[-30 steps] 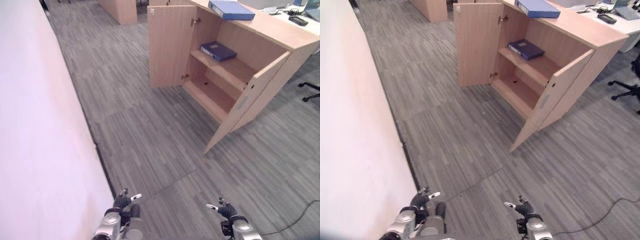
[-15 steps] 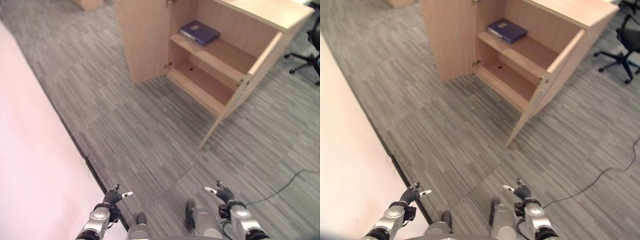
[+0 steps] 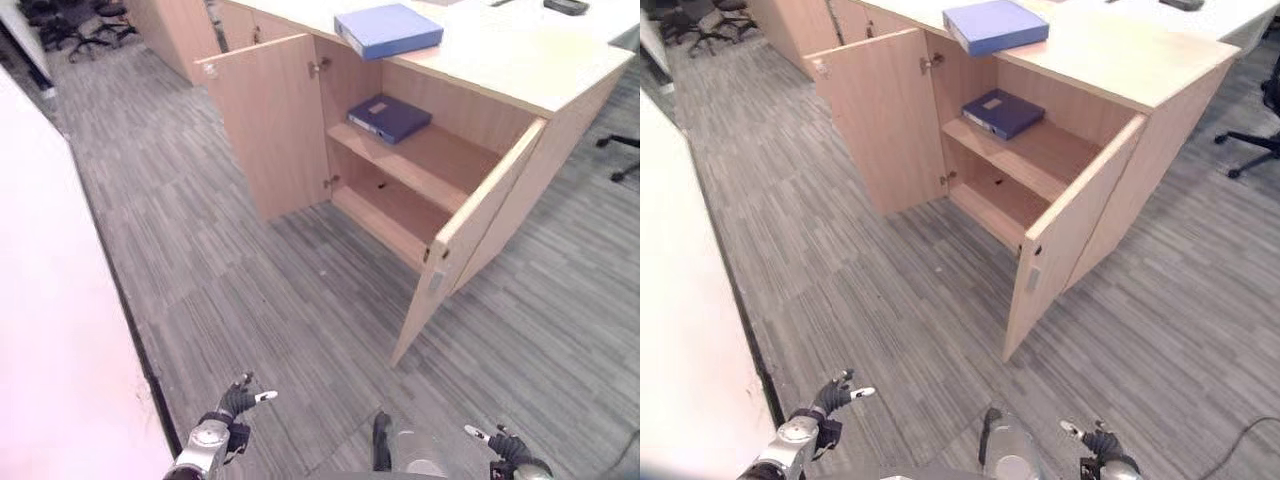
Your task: Put the empty folder in the office cabinet
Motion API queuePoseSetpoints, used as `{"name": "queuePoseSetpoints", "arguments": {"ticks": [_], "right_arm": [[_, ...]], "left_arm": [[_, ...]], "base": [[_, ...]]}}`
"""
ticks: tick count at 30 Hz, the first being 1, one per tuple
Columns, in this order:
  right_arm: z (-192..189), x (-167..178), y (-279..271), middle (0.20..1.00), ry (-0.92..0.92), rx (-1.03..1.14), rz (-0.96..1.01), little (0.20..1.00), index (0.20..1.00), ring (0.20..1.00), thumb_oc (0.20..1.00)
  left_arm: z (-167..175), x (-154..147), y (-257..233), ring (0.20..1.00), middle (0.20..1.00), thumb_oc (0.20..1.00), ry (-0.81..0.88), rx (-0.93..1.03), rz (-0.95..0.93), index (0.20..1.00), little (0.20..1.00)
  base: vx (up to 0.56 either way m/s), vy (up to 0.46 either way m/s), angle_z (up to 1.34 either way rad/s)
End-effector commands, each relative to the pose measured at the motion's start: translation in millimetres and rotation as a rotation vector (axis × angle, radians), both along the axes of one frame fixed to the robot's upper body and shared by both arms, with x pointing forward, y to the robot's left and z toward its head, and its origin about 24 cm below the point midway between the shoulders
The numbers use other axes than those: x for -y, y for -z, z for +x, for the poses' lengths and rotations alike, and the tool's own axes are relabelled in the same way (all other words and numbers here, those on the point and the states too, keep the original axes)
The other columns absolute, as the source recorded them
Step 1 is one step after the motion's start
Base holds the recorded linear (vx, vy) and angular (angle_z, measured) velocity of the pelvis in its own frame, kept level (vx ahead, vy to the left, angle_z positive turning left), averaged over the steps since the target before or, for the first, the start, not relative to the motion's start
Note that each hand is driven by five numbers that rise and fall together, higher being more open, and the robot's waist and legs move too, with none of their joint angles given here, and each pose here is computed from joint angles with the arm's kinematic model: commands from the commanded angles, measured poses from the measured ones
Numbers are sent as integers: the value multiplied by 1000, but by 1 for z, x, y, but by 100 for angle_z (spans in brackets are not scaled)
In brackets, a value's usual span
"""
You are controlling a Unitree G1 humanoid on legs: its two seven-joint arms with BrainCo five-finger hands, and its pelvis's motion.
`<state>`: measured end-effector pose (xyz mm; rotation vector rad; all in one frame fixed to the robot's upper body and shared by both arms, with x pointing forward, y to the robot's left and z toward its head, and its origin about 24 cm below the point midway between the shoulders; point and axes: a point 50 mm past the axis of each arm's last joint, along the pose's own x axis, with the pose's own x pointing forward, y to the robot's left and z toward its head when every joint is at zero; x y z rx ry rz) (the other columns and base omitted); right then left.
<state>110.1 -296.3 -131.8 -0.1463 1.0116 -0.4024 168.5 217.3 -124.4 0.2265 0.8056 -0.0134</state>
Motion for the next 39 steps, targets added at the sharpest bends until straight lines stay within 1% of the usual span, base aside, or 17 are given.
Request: {"name": "queuePoseSetpoints", "arguments": {"ticks": [1,4,11,21,24,25,29,34,39], "right_arm": [[30,-2,-12,1000,-4,130,-11,1000,1000,1000,1000],[38,2,-18,1000,-8,164,-22,1000,1000,1000,1000],[39,0,-19,1000,-59,154,-45,1000,1000,1000,1000],[35,-9,-11,1000,-73,114,-9,1000,1000,1000,1000],[31,-7,-9,1000,-33,108,2,1000,1000,1000,1000],[18,-7,-3,1000,24,80,35,1000,1000,1000,1000],[14,-11,0,1000,72,80,62,1000,1000,1000,1000],[29,-21,-2,1000,64,121,85,1000,1000,1000,1000],[38,-31,-2,1000,19,137,90,1000,1000,1000,1000]], "left_arm": [[28,-7,-18,1000,1000,1000,-24,119,4,1000,1000],[27,-4,-17,1000,1000,1000,-28,119,-7,1000,1000],[18,2,-11,1000,1000,1000,-34,96,-16,1000,1000],[4,-6,-4,1000,1000,1000,-61,61,6,1000,1000],[8,-8,-7,1000,1000,1000,-45,69,14,1000,1000],[17,-14,-13,1000,1000,1000,-7,94,47,1000,1000],[30,-18,-23,1000,1000,1000,24,136,74,1000,1000],[45,-27,-39,1000,1000,1000,5,218,79,1000,1000],[42,-30,-40,1000,1000,1000,-31,221,55,1000,1000]], "base": [[261,-37,-43],[347,115,-22],[322,163,-84],[222,263,-82],[131,447,-59],[73,442,-38],[29,369,-45],[-94,385,-70],[-148,473,-95]]}}
